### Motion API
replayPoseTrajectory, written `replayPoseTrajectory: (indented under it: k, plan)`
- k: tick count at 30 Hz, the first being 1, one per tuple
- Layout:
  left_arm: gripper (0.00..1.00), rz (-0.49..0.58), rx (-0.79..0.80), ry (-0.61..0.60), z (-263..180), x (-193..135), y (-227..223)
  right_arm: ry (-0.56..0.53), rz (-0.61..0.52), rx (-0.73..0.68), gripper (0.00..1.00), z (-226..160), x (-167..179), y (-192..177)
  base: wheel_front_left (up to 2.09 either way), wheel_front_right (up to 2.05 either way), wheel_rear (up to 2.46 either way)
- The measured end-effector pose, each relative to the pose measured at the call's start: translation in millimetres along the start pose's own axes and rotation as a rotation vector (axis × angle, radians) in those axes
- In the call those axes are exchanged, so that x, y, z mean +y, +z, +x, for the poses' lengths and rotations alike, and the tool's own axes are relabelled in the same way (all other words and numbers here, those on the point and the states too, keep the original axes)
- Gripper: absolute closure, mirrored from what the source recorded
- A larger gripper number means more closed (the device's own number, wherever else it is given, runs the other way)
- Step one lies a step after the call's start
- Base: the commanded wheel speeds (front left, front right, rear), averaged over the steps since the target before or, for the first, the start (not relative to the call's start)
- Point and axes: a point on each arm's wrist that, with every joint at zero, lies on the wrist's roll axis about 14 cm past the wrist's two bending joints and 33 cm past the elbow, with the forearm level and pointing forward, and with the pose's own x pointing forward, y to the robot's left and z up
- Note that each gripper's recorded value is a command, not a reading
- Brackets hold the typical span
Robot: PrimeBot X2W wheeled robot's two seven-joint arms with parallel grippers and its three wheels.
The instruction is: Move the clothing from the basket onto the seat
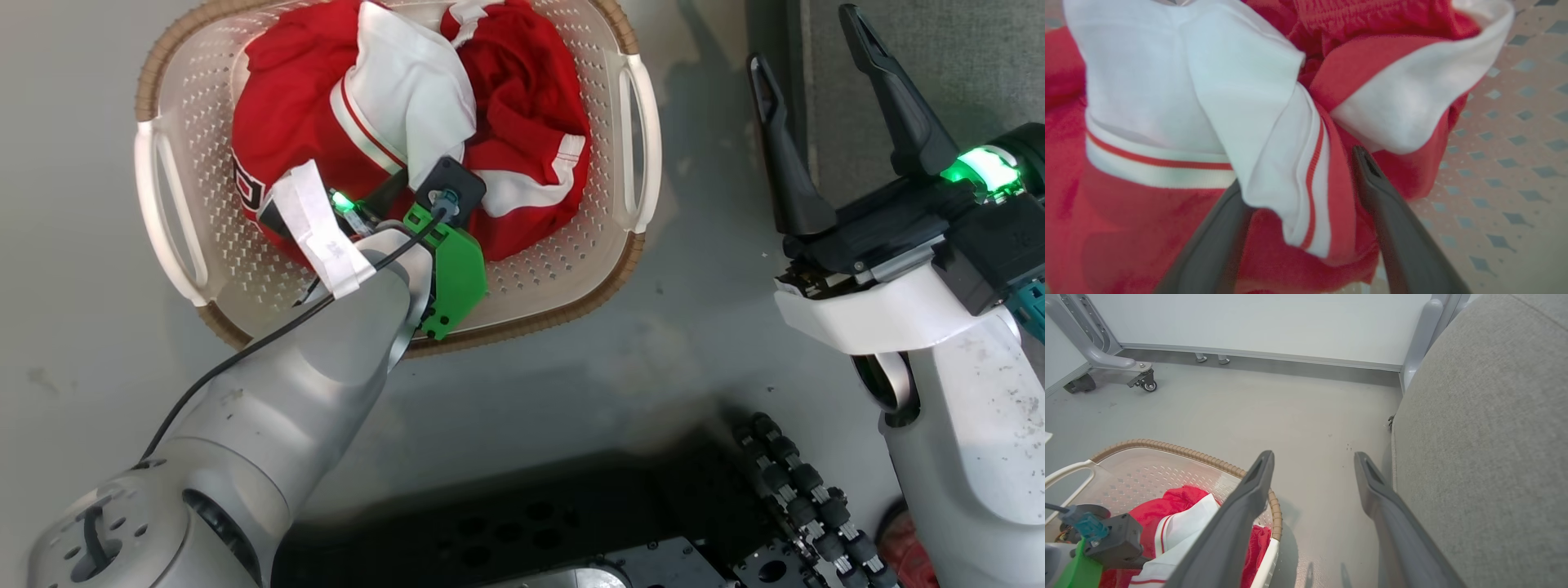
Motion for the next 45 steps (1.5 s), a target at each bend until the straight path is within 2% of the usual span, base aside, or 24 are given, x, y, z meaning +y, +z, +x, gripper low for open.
replayPoseTrajectory:
  k: [4, 5, 7, 17, 27, 39, 45]
  plan:
    - [0.00, 0.009, 0.033, 0.025, 7.4, 5.4, -10.8, 0.008, 0.004, 0.004, 0.00, 2.2, 2.3, -5.2, 0.00, 0.00, 0.00]
    - [0.16, 0.015, 0.044, 0.025, 9.1, 5.4, -13.4, 0.008, 0.004, 0.004, 0.00, 2.3, 2.2, -6.0, 0.00, 0.00, 0.00]
    - [1.00, 0.019, 0.052, 0.029, 11.6, 6.0, -16.6, 0.005, 0.003, 0.009, 0.00, 1.7, 1.0, -8.0, 0.00, 0.00, 0.00]
    - [1.00, 0.034, -0.016, 0.005, 2.7, -0.1, -0.8, -0.014, 0.011, -0.011, 0.00, -0.1, -1.6, 5.2, 0.00, 0.00, 0.00]
    - [1.00, -0.032, -0.126, 0.027, -44.3, -14.5, 20.7, -0.013, 0.025, -0.050, 0.00, -18.0, 9.6, 44.5, 0.00, 0.00, 0.00]
    - [1.00, -0.088, -0.286, 0.096, -122.5, -41.6, 52.2, -0.028, 0.054, -0.115, 0.00, -71.8, 27.8, 104.3, 0.00, 0.00, 0.00]
    - [1.00, -0.081, -0.463, 0.167, -169.2, -51.2, 99.4, -0.039, 0.057, -0.156, 0.00, -106.3, 35.5, 129.8, 0.00, 0.00, 0.00]
